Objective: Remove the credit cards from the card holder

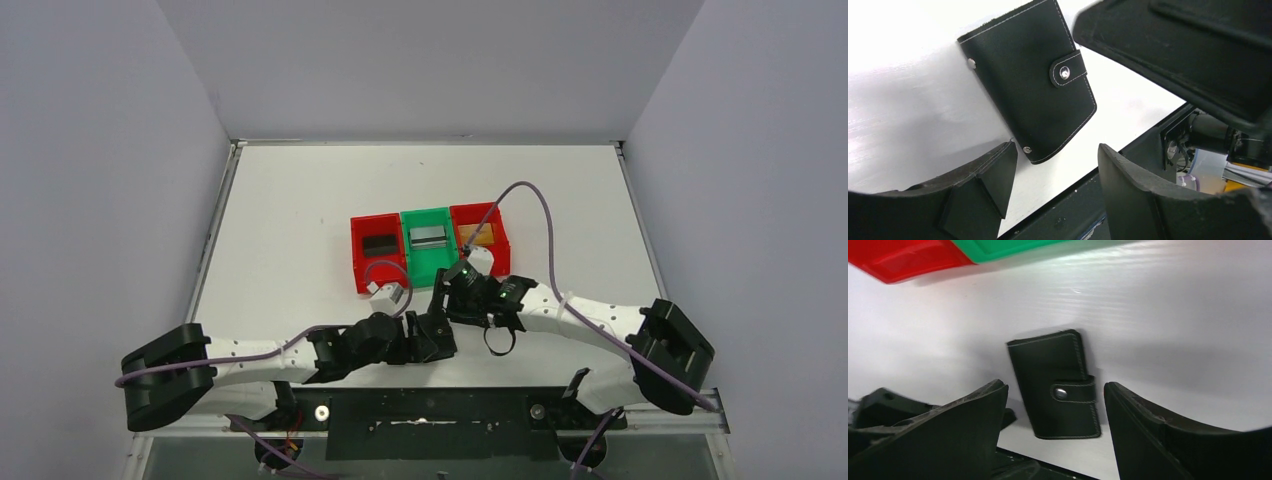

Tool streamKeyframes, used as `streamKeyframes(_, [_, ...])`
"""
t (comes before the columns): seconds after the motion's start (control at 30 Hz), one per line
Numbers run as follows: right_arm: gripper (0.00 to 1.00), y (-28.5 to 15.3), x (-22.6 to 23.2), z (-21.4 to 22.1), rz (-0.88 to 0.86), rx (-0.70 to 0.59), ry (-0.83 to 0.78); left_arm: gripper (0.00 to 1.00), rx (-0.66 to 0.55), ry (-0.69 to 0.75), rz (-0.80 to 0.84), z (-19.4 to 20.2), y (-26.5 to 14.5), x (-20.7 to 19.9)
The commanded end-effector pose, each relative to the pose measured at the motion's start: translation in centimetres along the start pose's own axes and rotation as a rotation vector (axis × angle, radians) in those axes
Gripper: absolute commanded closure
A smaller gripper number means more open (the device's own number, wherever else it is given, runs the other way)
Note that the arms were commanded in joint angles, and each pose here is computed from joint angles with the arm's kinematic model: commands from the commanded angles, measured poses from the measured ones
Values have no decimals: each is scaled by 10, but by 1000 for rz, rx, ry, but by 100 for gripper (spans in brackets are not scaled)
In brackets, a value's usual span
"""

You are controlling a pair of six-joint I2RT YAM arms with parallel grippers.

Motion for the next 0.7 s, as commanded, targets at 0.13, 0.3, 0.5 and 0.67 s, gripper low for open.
streamKeyframes(0.13, [35, -15, -29, 9, 207, -68, -19, 48, -111, -140, -141, -14, -14, 27])
streamKeyframes(0.3, [40, -6, -18, 16, 238, -34, -79, 48, -129, -138, -152, -19, -19, 31])
streamKeyframes(0.5, [44, 11, -4, 20, 261, 0, -133, 43, -118, -137, -191, -21, -17, 32])
streamKeyframes(0.67, [46, 17, -5, 21, 291, 13, -148, 43, -107, -130, -225, -20, -14, 34])
Point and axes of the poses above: each gripper's point midway between its finger pads, its own y axis out along the fingers, its own x axis along the line the jaws close on, z = x × y, the point moved 2 cm from there along -y, back along the fingers, and after that the axes turned 5 degrees about -y, right-handed, at the moved point
